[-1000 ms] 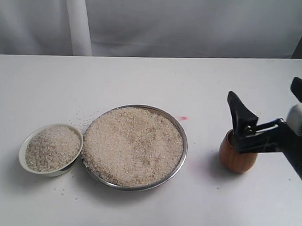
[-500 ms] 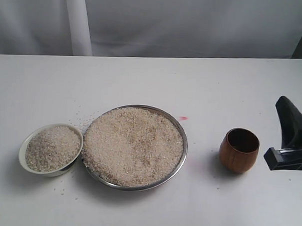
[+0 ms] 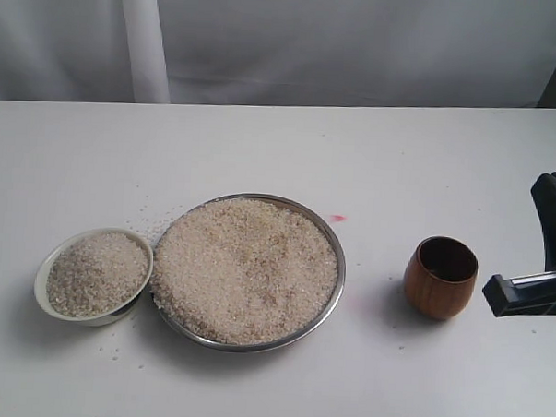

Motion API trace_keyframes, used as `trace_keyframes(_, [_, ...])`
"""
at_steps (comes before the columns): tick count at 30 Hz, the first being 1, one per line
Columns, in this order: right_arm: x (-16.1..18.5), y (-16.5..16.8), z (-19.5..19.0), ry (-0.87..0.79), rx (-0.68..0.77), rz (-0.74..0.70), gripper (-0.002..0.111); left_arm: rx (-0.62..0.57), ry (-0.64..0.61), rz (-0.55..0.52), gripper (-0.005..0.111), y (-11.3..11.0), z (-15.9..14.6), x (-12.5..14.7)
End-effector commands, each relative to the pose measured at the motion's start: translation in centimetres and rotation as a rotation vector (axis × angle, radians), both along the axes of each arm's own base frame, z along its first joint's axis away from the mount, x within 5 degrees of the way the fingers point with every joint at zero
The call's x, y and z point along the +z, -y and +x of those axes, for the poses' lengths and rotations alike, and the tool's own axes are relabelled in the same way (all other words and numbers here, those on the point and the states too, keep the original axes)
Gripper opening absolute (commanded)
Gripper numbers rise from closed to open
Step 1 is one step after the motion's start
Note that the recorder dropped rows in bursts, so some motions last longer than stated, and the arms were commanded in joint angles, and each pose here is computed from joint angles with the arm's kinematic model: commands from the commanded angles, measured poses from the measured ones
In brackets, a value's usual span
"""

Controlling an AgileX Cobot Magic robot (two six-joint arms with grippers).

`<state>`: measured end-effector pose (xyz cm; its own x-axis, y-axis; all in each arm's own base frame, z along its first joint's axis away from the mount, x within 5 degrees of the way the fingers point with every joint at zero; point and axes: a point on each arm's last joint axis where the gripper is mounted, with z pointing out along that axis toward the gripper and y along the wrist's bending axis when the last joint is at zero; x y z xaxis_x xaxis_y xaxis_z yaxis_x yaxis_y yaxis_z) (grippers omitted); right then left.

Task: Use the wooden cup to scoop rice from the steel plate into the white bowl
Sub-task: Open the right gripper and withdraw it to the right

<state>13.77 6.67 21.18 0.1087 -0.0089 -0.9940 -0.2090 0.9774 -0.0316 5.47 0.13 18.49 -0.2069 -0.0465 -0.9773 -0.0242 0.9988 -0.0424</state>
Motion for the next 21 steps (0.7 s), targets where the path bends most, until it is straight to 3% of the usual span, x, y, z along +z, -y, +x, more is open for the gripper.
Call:
trace_keyframes(1, [-0.1, 0.0, -0.2, 0.007, 0.012, -0.007, 0.0, -0.006, 0.012, -0.008, 0.0, 0.0, 0.0, 0.3])
trace_keyframes(16, [-0.3, 0.4, -0.1, -0.036, -0.025, 0.009, 0.0, -0.006, 0.012, -0.008, 0.0, 0.0, 0.0, 0.3])
trace_keyframes(21, [-0.3, 0.3, -1.6, -0.13, 0.108, -0.11, 0.0, -0.006, 0.012, -0.008, 0.0, 0.0, 0.0, 0.3])
